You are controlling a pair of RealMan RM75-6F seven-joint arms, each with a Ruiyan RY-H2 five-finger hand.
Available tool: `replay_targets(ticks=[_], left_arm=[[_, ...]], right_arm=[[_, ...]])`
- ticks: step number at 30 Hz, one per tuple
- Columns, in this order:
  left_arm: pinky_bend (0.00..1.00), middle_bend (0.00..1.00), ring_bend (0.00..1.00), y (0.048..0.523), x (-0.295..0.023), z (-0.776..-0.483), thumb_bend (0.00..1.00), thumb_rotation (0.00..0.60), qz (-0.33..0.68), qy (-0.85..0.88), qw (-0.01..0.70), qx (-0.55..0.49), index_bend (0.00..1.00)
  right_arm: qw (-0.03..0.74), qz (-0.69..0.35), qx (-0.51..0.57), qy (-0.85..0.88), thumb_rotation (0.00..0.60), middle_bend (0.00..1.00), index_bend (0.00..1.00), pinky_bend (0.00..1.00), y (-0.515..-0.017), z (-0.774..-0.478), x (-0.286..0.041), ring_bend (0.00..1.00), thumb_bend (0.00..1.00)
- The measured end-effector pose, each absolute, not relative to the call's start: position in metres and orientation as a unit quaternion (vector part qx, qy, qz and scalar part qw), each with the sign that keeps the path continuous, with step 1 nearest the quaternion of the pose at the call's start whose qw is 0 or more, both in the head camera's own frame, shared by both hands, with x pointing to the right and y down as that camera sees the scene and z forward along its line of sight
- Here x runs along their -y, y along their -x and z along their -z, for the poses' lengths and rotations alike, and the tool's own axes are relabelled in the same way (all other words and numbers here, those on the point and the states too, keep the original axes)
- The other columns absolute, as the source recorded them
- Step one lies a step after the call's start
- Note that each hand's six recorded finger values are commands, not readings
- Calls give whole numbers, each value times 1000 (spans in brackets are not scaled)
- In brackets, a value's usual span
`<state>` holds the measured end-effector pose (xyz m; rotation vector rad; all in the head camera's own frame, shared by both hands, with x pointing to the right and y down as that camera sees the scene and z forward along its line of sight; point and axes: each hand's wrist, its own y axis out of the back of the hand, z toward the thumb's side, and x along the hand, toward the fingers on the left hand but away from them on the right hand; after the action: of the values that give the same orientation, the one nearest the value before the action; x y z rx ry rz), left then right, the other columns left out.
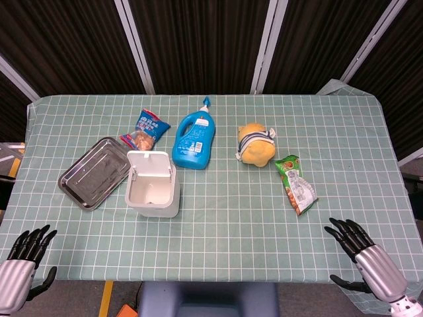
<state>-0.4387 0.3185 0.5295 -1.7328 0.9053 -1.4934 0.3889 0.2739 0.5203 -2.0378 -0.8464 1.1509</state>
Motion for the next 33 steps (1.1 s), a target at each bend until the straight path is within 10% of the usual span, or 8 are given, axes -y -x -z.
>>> replay_targets(ticks=[6,10,15,19,33], left_arm=[[10,0,0,431,-315,-536,444,600,562,679,327,-341,10],[183,25,34,420,-297,-535,451,600,549,684,331,-348,14],[973,812,826,395,-249,-527,491,600,507,692,329,-396,113],[1000,997,999,375,-216,-532,497,600,485,722,278,-407,154],[1000,1000,1000,305,-98,-542,495,600,466,741,273,-399,166]], right_arm=[[322,-433,326,776,600,0,0,0,-390,-516,-274,0,250],[325,-431,328,775,600,0,0,0,-390,-515,-274,0,250],[332,-432,327,772,600,0,0,0,-387,-516,-276,0,250],[338,-436,328,767,600,0,0,0,-385,-516,-277,0,251],[345,-465,297,760,600,0,0,0,-378,-533,-282,0,250]])
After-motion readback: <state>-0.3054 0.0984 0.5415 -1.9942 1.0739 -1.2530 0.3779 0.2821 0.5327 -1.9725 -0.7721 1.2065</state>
